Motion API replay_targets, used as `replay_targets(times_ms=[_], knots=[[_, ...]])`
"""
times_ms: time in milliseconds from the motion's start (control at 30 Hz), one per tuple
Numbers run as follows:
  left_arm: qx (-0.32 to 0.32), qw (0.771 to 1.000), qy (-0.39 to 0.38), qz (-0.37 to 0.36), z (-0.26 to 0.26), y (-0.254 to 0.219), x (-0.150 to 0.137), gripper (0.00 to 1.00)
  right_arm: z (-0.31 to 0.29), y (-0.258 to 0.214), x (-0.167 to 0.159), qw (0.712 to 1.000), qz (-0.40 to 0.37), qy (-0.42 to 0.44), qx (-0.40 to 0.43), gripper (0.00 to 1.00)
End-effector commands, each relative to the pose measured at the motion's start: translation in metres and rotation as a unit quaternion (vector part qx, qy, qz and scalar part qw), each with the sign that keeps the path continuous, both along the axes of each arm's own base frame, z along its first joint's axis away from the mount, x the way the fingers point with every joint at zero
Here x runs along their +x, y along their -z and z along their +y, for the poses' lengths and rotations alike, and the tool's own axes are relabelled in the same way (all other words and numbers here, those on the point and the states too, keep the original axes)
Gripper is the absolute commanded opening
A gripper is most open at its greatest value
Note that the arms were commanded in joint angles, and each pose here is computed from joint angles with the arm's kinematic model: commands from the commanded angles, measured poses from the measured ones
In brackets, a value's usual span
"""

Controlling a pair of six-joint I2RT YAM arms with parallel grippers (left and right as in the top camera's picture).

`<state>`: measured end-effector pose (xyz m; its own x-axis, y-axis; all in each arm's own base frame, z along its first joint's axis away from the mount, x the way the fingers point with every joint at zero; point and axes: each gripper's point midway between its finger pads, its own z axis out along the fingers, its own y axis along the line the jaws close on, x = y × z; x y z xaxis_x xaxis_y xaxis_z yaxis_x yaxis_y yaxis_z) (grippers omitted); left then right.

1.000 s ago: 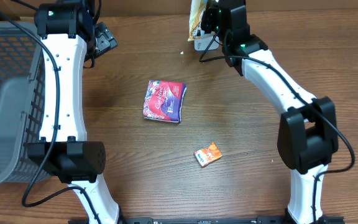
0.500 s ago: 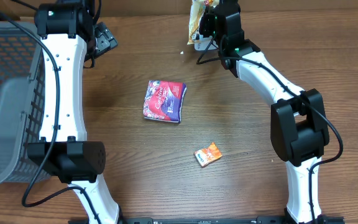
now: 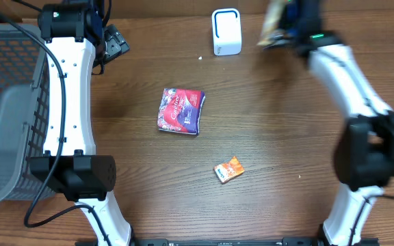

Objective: Scan the item barcode

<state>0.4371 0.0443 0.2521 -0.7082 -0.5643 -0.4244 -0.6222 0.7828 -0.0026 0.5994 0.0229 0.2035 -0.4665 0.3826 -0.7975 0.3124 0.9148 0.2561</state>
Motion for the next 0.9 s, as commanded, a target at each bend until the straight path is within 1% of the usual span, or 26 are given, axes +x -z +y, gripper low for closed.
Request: replay_targets(times_ms=[0, 167, 233, 300, 467, 567, 600, 700, 867], knots=[[0.000, 1.000, -0.006, 0.004, 0.001, 0.004, 0.002, 1.00, -0.110, -0.059, -0.034, 0.990, -0.028, 0.134, 0.021, 0.04], [0.000, 1.000, -0.006, 0.004, 0.001, 0.004, 0.002, 1.00, -0.211, -0.017, -0.091, 0.969, 0.073, 0.233, 0.024, 0.04], [0.000, 1.000, -0.006, 0.004, 0.001, 0.004, 0.002, 1.00, -0.241, -0.006, -0.108, 0.959, 0.086, 0.266, 0.041, 0.04], [0.000, 1.000, -0.005, 0.004, 0.001, 0.004, 0.002, 1.00, -0.262, 0.003, -0.119, 0.956, 0.091, 0.273, 0.066, 0.04], [0.000, 1.000, -0.006, 0.004, 0.001, 0.004, 0.002, 1.00, -0.288, 0.015, -0.123, 0.954, 0.078, 0.258, 0.134, 0.04], [0.000, 1.000, -0.006, 0.004, 0.001, 0.004, 0.002, 1.00, -0.306, 0.028, -0.131, 0.929, 0.070, 0.319, 0.175, 0.04], [0.000, 1.000, -0.006, 0.004, 0.001, 0.004, 0.002, 1.00, -0.314, 0.033, -0.135, 0.916, 0.066, 0.349, 0.186, 0.04], [0.000, 1.000, -0.006, 0.004, 0.001, 0.004, 0.002, 1.00, -0.332, 0.049, -0.143, 0.887, 0.060, 0.415, 0.191, 0.04], [0.000, 1.000, -0.006, 0.004, 0.001, 0.004, 0.002, 1.00, -0.350, 0.070, -0.142, 0.877, 0.057, 0.448, 0.164, 0.04]])
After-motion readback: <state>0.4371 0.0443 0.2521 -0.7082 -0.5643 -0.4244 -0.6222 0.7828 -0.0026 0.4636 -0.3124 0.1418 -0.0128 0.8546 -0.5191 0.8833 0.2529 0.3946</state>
